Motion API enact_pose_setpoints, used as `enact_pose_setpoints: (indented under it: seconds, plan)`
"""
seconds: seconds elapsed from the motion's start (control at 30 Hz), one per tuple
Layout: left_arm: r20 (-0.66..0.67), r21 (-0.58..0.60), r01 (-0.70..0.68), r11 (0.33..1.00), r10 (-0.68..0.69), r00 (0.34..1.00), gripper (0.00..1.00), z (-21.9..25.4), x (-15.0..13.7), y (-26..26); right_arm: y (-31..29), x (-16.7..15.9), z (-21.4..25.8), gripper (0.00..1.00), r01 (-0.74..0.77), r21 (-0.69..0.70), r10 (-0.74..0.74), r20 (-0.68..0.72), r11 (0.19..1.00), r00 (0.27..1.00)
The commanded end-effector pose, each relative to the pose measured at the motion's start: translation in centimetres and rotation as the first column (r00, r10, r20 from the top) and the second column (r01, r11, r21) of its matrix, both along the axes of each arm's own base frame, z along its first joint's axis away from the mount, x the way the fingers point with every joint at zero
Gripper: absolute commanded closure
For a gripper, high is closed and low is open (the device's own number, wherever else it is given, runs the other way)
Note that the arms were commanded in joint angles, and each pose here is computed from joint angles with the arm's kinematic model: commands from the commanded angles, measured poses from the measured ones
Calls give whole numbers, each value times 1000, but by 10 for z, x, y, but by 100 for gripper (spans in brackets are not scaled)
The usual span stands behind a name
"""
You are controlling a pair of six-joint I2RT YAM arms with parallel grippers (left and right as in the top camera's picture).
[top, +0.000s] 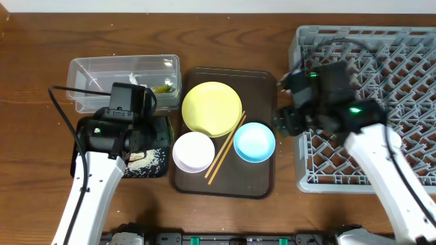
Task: Sort waste into correct bins and load items into the dishwasher rack
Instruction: 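Grasp the blue bowl with the right gripper and lift it, then lower the blue bowl into the back of the rack and release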
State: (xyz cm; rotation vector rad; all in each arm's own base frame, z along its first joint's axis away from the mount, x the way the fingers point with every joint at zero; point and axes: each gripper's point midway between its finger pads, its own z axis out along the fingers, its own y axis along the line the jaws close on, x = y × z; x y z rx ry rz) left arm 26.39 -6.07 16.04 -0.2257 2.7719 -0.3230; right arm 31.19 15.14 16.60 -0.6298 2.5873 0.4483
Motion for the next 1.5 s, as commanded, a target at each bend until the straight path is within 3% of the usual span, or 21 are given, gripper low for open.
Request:
enact_pose_setpoints:
  seconds: [0.0,0.3,0.5,0.73,0.83,0.9,1.07,1.27,1.37,1.47]
  plan:
    - [-6,19,7,1000,-7,1000,37,-3,-2,3,3,8,-25,31,24,-110,-27,-29,994,999]
    - [-6,19,7,1000,-6,1000,36,-3,-2,3,16,12,-93,48,52,-163,-84,-195,985,977]
    - [-5,18,7,1000,-7,1000,37,-3,-2,3,15,6,-130,53,38,-208,-99,-288,977,953]
    - [-5,18,7,1000,-7,1000,37,-3,-2,3,13,3,-145,84,47,-226,-121,-327,973,937]
    - [-5,18,7,1000,-7,1000,36,-3,-2,3,13,7,-137,86,56,-216,-122,-307,975,944]
    - [-5,18,7,1000,-7,1000,37,-3,-2,3,12,12,-129,96,68,-206,-127,-288,976,949]
    - [-5,18,7,1000,-7,1000,36,-3,-2,3,2,27,-92,99,120,-191,-158,-193,974,968]
    - [-5,18,7,1000,-7,1000,36,-3,-2,3,-38,54,-19,99,277,-271,-261,94,922,961]
    - [-5,18,7,1000,-7,1000,36,-3,-2,3,-76,71,29,99,475,-293,-383,321,829,866]
    - [-5,18,7,1000,-7,1000,36,-3,-2,3,-115,84,79,99,662,-276,-453,547,697,704]
